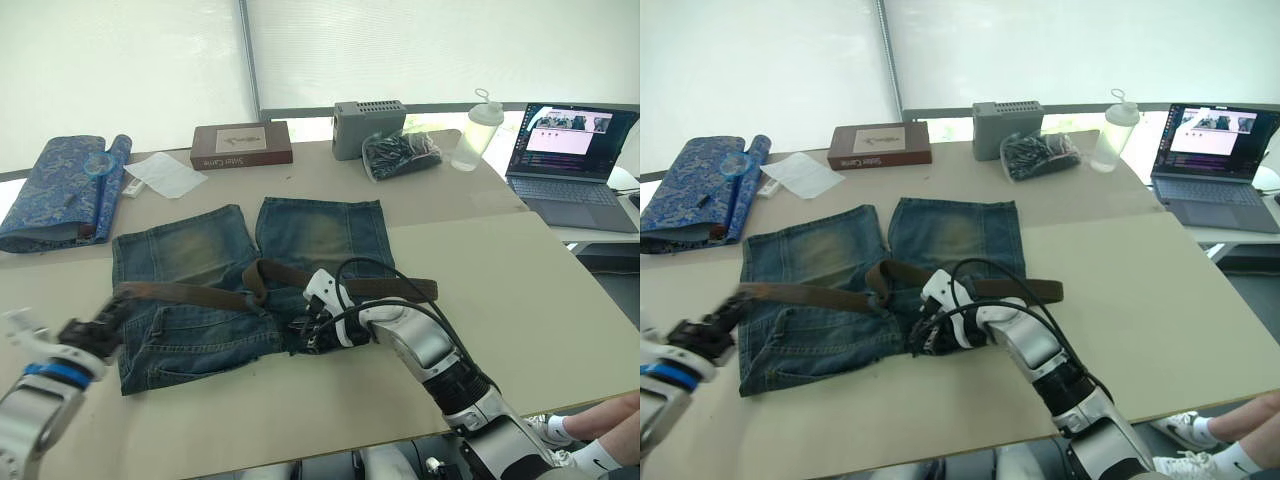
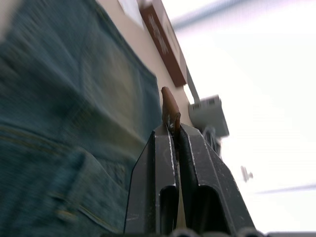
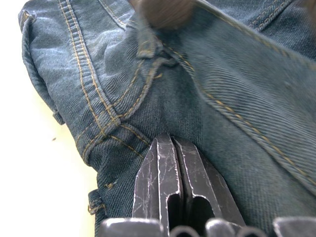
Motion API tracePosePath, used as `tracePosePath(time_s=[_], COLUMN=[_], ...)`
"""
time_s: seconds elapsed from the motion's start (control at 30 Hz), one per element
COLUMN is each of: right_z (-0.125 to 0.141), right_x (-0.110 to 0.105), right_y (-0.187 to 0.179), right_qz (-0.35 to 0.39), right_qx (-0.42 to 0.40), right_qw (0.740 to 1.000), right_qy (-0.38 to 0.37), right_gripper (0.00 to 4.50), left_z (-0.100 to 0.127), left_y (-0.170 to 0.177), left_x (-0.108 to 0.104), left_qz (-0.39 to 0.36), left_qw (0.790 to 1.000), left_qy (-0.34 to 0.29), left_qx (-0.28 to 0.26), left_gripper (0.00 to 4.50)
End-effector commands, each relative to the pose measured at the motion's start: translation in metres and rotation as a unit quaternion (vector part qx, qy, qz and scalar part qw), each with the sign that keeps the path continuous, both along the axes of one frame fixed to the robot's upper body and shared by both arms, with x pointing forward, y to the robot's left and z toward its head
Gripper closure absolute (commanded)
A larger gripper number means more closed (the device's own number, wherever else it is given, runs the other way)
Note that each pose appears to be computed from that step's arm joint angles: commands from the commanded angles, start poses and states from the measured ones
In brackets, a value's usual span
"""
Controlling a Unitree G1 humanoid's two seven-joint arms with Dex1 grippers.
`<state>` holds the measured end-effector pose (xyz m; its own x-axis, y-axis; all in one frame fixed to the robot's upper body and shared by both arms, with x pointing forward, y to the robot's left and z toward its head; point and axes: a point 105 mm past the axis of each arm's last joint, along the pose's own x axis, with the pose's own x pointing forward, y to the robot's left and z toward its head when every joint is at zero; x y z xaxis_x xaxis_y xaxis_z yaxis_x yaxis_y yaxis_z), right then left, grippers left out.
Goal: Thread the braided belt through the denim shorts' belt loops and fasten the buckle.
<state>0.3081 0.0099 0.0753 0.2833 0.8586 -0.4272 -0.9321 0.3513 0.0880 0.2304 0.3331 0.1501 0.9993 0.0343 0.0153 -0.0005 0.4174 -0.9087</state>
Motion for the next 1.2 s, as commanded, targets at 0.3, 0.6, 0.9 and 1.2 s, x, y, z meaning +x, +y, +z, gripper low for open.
tracePosePath(time_s=[0.3,0.6,0.9,1.2], right_z=[-0.03,-0.018,0.054,0.089], right_x=[0.013,0.013,-0.032,0.019], right_y=[-0.032,-0.038,-0.034,-0.01], right_qz=[-0.069,-0.044,0.136,0.111], right_qx=[-0.053,-0.039,0.046,-0.014], right_qw=[0.995,0.998,0.985,0.963], right_qy=[0.04,0.005,-0.096,-0.244], right_gripper=[4.47,4.47,2.59,2.59], left_z=[0.031,0.019,-0.013,-0.005], left_y=[0.064,0.066,0.005,0.004], left_x=[-0.027,-0.029,-0.029,-0.024], left_qz=[0.145,0.126,-0.063,-0.093], left_qw=[0.988,0.991,0.991,0.988], left_qy=[-0.039,-0.004,0.087,0.069], left_qx=[0.039,0.037,0.085,0.106], left_gripper=[4.5,4.5,4.5,4.5])
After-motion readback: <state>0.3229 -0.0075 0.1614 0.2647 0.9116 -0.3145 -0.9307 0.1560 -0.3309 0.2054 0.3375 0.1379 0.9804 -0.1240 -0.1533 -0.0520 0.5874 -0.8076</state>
